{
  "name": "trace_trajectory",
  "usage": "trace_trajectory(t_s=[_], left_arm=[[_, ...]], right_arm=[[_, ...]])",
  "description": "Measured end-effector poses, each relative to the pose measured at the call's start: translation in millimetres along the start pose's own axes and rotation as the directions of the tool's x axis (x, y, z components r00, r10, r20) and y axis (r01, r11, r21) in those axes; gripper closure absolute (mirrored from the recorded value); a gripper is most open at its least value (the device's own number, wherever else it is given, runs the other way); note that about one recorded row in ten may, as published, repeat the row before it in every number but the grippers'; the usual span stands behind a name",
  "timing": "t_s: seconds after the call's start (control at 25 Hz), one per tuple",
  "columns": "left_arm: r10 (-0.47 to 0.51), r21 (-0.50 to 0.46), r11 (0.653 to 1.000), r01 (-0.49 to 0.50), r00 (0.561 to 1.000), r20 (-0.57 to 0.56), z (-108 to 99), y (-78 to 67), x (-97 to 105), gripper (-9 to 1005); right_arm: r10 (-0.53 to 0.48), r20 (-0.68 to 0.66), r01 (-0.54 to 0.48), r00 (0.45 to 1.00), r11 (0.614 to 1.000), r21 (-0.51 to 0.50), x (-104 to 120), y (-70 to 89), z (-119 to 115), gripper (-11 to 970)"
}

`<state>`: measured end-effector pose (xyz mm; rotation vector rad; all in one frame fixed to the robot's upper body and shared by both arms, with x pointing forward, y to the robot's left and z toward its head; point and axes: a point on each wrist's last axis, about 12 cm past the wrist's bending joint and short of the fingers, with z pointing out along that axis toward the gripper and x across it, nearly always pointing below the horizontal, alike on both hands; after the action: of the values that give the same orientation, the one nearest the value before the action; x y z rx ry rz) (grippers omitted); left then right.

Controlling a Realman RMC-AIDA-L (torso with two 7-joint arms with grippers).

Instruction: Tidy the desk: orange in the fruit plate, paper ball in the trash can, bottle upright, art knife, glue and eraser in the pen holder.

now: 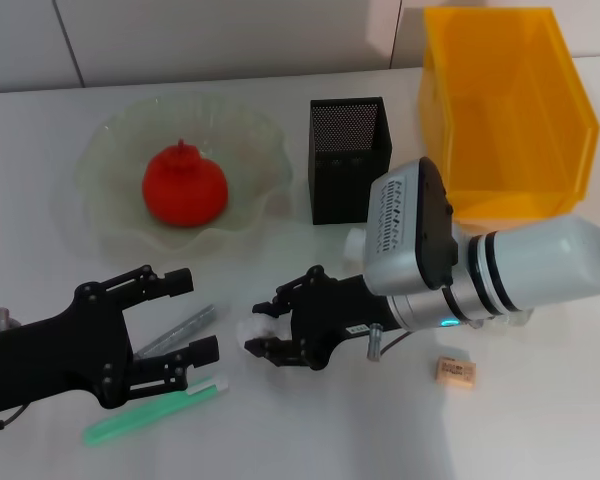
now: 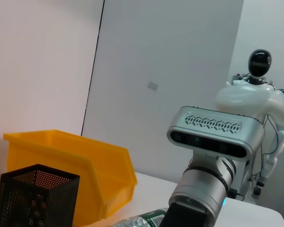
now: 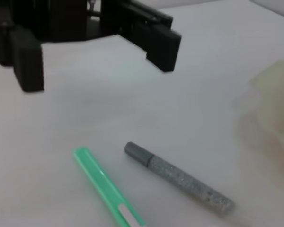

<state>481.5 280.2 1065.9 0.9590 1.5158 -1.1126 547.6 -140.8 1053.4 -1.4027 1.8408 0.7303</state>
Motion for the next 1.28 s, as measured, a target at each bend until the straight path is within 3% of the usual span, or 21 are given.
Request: trace_trajectory(t_s=[0.2, 0.44, 0.6, 0.72, 0.84, 1.0, 1.12, 1.28], left_arm=[[0.001, 0.007, 1.000, -0.001, 1.000, 0.003, 0, -0.1, -1, 171], [0.002, 0.014, 1.000, -0.003, 1.000, 0.007, 0, -0.9, -2, 171], [0.005, 0.015, 1.000, -0.005, 1.000, 0.008, 0, -1.3, -1, 171], [0.006, 0.016, 1.000, -0.007, 1.000, 0.009, 0, -1.4, -1, 172], [0.009, 0.018, 1.000, -0.009, 1.000, 0.009, 1, -1.1, -2, 172], [0.011, 0.026, 1.000, -0.011, 1.000, 0.008, 3, -0.8, -3, 172], [0.012, 0.029, 0.999, -0.012, 1.000, 0.008, 4, -0.5, -3, 171], [0.013, 0.033, 0.999, -0.013, 1.000, 0.008, 5, -0.2, -3, 171]], right_arm=[[0.016, 0.093, -0.020, 0.996, 0.999, 0.038, -6, -1.7, -19, 559], [0.066, 0.265, -0.097, 0.962, 0.990, 0.107, -5, -12.4, -75, 585], [0.055, 0.428, -0.144, 0.902, 0.973, 0.178, 4, -19.2, -119, 587], [-0.012, 0.556, -0.167, 0.831, 0.948, 0.270, 15, -21.4, -151, 589], [-0.095, 0.641, -0.229, 0.761, 0.886, 0.403, 31, -26.4, -175, 590], [-0.125, 0.689, -0.374, 0.714, 0.764, 0.527, 57, -42.9, -193, 592], [-0.130, 0.658, -0.404, 0.742, 0.696, 0.594, 66, -56.8, -192, 593], [-0.086, 0.588, -0.407, 0.804, 0.642, 0.650, 66, -75.3, -183, 594]])
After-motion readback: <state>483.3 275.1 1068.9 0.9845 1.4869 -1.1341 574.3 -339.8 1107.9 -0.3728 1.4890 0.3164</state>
